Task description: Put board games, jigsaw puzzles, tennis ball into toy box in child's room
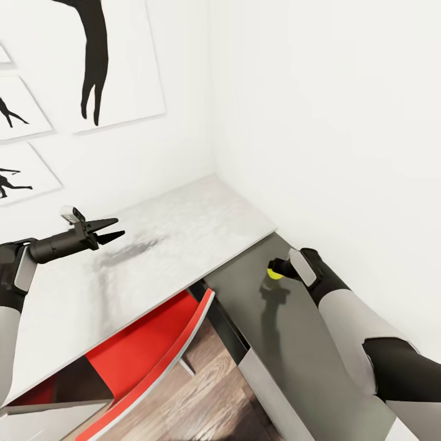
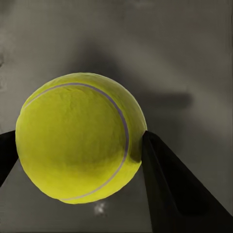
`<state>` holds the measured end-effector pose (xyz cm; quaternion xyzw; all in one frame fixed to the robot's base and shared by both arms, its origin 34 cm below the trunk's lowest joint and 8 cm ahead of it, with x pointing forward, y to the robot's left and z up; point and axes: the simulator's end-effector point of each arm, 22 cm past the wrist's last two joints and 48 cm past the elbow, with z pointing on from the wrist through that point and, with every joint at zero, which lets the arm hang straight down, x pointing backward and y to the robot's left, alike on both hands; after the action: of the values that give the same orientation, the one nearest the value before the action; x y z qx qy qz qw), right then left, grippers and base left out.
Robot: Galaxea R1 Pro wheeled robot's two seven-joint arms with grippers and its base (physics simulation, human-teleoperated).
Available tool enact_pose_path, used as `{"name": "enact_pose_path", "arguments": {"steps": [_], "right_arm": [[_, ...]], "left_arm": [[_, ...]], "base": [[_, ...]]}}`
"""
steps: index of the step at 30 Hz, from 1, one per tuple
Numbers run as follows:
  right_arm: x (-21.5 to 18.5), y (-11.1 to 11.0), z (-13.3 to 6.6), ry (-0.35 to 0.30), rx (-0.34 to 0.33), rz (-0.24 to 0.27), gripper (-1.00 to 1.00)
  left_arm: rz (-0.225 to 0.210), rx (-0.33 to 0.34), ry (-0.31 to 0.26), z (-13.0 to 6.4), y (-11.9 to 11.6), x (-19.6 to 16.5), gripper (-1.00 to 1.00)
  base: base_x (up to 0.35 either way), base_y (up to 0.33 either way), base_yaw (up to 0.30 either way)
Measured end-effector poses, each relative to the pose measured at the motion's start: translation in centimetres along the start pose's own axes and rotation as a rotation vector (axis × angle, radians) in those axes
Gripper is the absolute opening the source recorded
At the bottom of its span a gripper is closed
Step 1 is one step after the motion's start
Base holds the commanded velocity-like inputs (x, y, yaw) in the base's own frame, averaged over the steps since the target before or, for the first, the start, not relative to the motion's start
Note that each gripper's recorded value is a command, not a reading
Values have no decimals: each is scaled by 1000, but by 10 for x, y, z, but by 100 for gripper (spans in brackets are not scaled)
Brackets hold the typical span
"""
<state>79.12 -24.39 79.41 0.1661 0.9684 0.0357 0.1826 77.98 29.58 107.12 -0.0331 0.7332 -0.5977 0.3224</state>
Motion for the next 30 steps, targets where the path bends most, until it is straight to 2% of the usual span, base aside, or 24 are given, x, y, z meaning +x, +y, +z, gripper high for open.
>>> {"name": "enact_pose_path", "arguments": {"steps": [9, 12, 16, 21, 30], "right_arm": [[-17, 8, -15, -40, -19, -5, -100], [-38, 26, -35, -81, -58, -24, -100], [-67, 55, -77, -125, -124, -77, -100], [-88, 70, -113, -166, -168, -101, -100], [-94, 75, -128, -178, -193, -94, -100]], "left_arm": [[13, 6, -5, -2, -9, -4, 100], [17, 8, -7, -2, -13, -5, 100], [25, 16, -10, -4, -18, -7, 100], [37, 62, -12, -5, -34, -9, 100], [58, 66, -24, -16, -45, -18, 100]], "base": [[0, 0, 0], [0, 0, 0], [0, 0, 0], [0, 0, 0], [0, 0, 0]]}}
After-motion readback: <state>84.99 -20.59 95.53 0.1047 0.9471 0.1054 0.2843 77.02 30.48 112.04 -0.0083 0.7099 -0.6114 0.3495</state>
